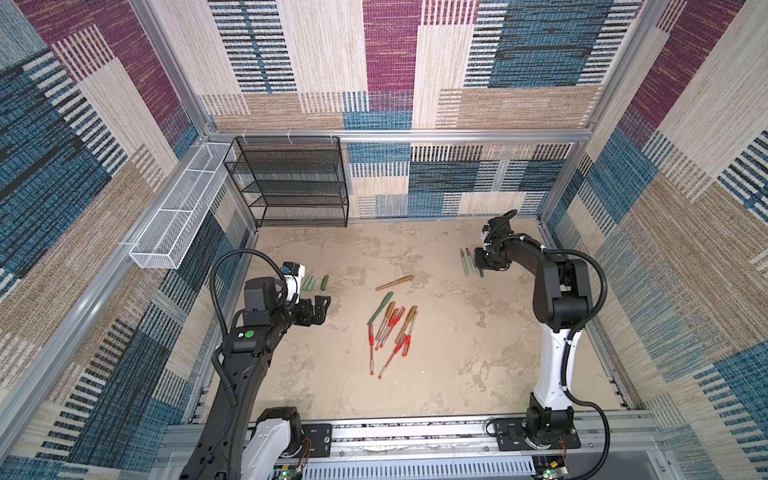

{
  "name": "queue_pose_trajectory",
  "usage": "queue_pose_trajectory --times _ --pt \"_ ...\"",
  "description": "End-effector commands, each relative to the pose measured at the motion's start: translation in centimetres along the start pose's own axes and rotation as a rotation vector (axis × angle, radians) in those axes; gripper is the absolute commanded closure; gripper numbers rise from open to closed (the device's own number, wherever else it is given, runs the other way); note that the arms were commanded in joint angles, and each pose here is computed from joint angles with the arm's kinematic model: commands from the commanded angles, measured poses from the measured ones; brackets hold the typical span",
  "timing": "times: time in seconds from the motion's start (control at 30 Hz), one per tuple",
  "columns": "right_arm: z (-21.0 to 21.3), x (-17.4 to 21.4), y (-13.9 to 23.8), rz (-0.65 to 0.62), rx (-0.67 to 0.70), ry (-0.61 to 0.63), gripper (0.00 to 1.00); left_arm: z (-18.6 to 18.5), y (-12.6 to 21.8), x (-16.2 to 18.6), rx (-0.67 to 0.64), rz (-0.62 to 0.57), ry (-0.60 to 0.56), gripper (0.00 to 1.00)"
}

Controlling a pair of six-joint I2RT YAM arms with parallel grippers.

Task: Open the pen caps
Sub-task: 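Lay the uncapped dark green pen beside the other uncapped pens, open right gripper, then move the right gripper over the capped dark green pen in the pile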

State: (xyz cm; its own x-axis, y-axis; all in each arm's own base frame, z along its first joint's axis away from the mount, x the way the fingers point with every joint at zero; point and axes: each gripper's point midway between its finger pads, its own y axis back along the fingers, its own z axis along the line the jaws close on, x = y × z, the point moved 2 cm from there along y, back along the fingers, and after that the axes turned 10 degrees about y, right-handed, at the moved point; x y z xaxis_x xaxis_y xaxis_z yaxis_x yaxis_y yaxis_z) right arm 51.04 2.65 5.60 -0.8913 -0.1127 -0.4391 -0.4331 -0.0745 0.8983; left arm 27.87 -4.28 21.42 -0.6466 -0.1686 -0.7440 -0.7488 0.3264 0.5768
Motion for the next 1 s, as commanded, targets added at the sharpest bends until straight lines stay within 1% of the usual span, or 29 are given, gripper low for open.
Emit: queue_pose_trajectory --times 0.0,0.2,0.27,0.33,0.43,0.53,0.67,0.87,0.97 --pt "0.1 -1.6 1.8 -0.044 -0.002 -0.012 0.71 -0.1 0.0 -0.3 0.007 -0.015 0.003 0.0" --pt "1.6 -3.2 7.0 -0.154 -0.079 -0.031 0.67 -0.1 0.2 -0.4 0.007 -0.027 0.001 0.0" --pt "2.4 -3.2 8.6 -0.171 -0.103 -0.05 0.66 0.1 0.0 -0.2 0.001 -0.018 0.002 0.0" --pt "3.8 -1.8 9.3 -0.163 -0.129 -0.065 0.64 0.2 0.0 -0.4 -0.008 -0.02 0.004 0.0" --pt "7.5 -0.1 10.7 -0.184 -0.195 -0.054 0.6 0.0 0.0 -0.5 0.005 -0.029 0.004 0.0" --pt "11.3 1.9 11.2 -0.174 -0.236 -0.076 0.59 0.1 0.0 -0.4 0.001 -0.021 0.005 0.0" --pt "17.2 4.2 11.5 -0.147 -0.326 -0.063 0.55 0.0 0.1 -0.6 -0.001 -0.026 0.004 0.0" --pt "24.6 6.4 11.9 -0.087 -0.388 -0.038 0.54 0.0 -0.3 -0.6 0.007 -0.013 0.024 0.0" --pt "27.4 7.0 11.6 -0.073 -0.392 -0.037 0.56 -0.1 -0.4 -0.3 0.022 -0.01 0.025 0.0"
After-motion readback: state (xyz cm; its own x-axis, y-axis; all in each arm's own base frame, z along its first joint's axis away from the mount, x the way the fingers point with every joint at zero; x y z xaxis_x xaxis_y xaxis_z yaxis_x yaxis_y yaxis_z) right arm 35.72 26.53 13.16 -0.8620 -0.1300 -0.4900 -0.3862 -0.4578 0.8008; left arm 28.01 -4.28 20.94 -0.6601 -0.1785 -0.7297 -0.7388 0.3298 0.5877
